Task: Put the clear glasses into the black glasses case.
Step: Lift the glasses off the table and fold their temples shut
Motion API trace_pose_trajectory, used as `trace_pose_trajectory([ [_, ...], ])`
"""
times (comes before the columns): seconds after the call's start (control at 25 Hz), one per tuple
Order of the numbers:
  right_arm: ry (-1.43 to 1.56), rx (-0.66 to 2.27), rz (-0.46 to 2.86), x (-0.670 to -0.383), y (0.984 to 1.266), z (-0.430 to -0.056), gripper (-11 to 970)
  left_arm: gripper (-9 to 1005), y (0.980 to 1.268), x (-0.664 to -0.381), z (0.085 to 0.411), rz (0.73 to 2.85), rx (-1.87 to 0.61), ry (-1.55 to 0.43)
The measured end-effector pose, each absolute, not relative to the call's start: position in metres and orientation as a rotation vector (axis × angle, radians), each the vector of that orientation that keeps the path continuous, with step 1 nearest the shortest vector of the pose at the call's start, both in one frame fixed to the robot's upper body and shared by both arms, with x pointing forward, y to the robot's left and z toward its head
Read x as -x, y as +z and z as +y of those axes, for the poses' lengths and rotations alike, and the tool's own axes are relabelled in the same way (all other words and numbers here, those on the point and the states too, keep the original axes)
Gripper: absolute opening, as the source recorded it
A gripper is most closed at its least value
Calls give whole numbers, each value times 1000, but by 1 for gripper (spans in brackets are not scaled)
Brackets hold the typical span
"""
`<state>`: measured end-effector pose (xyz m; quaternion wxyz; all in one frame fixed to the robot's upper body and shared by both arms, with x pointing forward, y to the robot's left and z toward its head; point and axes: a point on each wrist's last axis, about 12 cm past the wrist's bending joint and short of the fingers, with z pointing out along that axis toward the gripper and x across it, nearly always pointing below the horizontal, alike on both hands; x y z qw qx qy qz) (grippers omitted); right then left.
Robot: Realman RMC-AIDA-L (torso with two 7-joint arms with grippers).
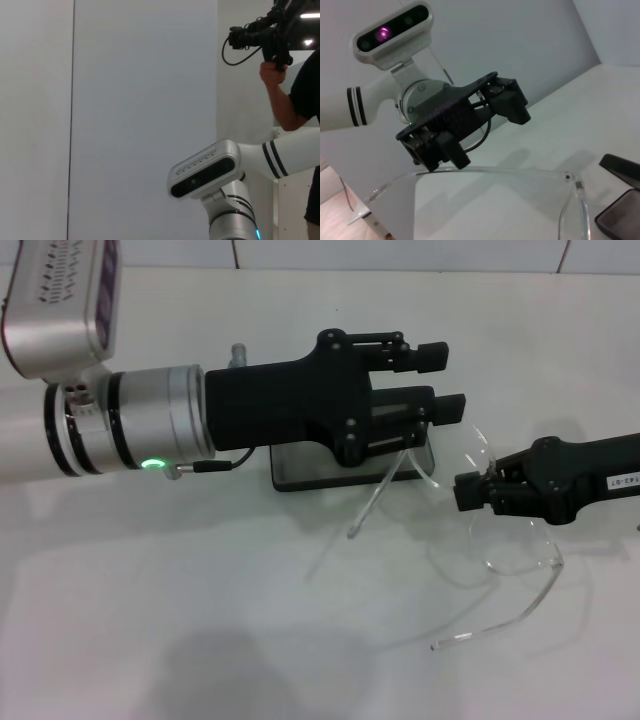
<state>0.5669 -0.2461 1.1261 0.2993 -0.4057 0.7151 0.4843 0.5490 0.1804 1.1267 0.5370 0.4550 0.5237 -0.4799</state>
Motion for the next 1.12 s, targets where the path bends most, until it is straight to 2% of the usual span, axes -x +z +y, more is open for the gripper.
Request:
trace_pose_trajectory([
  [0.76, 1411, 1124, 1866, -570, 1143, -230, 127, 487, 1114, -548, 177, 1235, -1110, -1079],
  [1.12, 1469, 1112, 1878, -567, 1142, -228, 127, 487, 1115, -548, 178, 1192, -1103, -1037],
])
